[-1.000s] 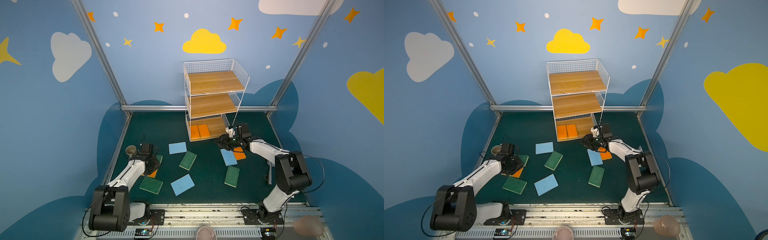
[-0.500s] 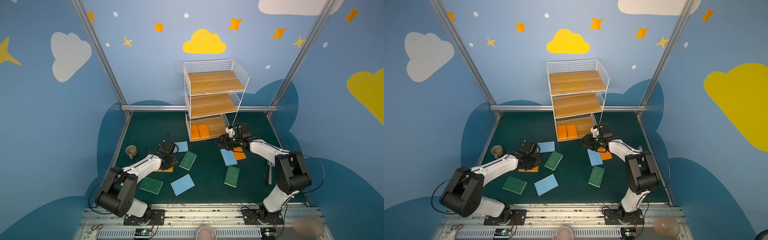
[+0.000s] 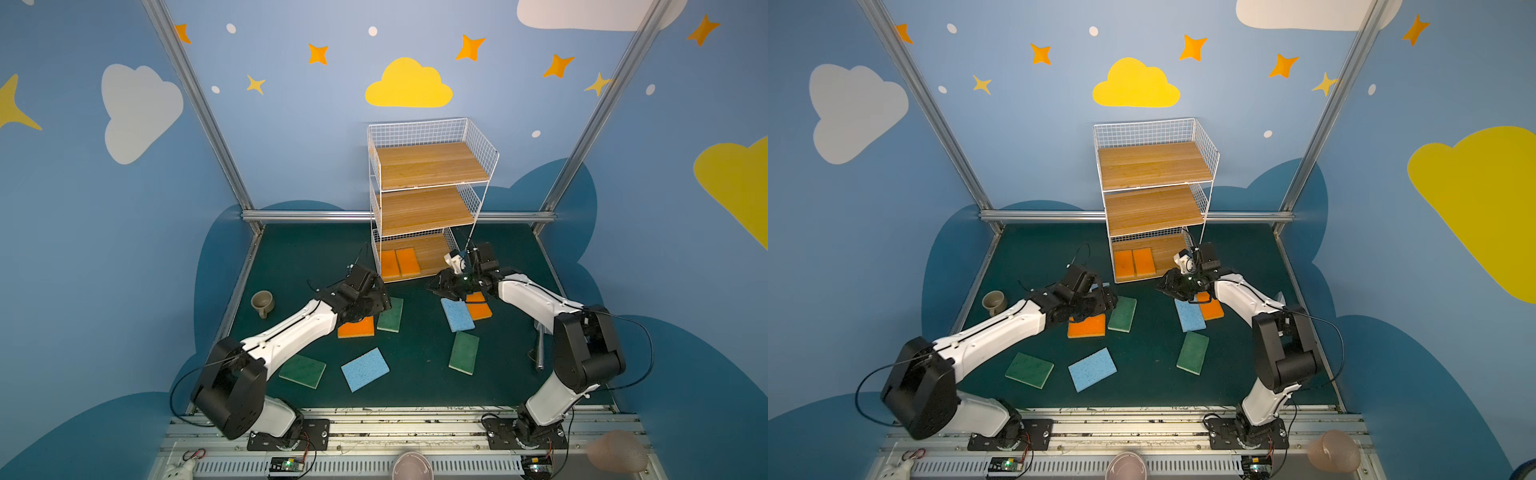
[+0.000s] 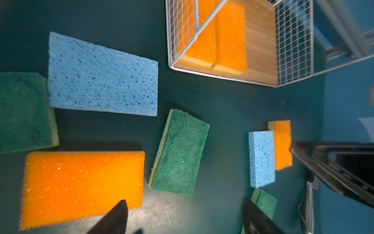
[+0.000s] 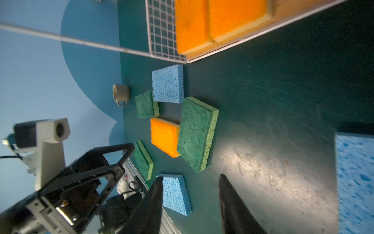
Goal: Arrange cleaning sponges on a shelf
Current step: Move the cleaning sponge to the center of the table, then rotate the cleaning sponge at the center of the table.
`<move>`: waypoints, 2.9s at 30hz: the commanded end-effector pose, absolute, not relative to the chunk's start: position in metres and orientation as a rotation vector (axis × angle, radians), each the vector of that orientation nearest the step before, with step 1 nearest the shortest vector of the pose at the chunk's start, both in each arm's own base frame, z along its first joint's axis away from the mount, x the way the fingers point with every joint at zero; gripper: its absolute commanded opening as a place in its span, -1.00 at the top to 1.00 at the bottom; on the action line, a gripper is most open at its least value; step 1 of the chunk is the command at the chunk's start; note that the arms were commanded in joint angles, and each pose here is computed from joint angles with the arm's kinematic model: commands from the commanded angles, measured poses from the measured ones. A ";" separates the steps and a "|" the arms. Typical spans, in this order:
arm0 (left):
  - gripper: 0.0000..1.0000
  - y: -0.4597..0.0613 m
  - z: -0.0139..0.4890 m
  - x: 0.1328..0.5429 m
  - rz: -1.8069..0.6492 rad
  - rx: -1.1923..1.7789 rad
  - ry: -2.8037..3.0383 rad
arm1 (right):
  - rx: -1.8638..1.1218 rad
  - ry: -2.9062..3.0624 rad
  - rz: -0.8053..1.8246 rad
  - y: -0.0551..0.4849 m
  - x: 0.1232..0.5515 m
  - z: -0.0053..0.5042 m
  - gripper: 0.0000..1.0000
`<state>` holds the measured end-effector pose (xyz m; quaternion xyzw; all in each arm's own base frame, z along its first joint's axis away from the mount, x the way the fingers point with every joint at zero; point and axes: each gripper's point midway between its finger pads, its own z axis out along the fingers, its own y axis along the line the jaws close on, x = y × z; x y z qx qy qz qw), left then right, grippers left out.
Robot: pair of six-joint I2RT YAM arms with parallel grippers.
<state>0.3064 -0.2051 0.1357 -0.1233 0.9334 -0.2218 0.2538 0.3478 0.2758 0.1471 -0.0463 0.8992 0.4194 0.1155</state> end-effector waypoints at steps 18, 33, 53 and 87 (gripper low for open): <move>0.83 -0.130 0.046 0.225 -0.402 -0.457 2.629 | -0.579 2.832 1.091 0.404 0.321 0.087 1.00; 0.83 -0.109 0.014 0.234 -0.395 -0.603 2.643 | -0.604 2.783 0.917 0.426 0.336 0.055 1.00; 0.79 -0.084 0.003 0.254 -0.335 -0.690 2.643 | -0.698 2.812 0.890 0.415 0.287 0.046 1.00; -0.91 -0.070 0.042 0.244 -0.504 -0.683 2.492 | -0.849 2.753 0.936 0.434 0.284 0.079 0.05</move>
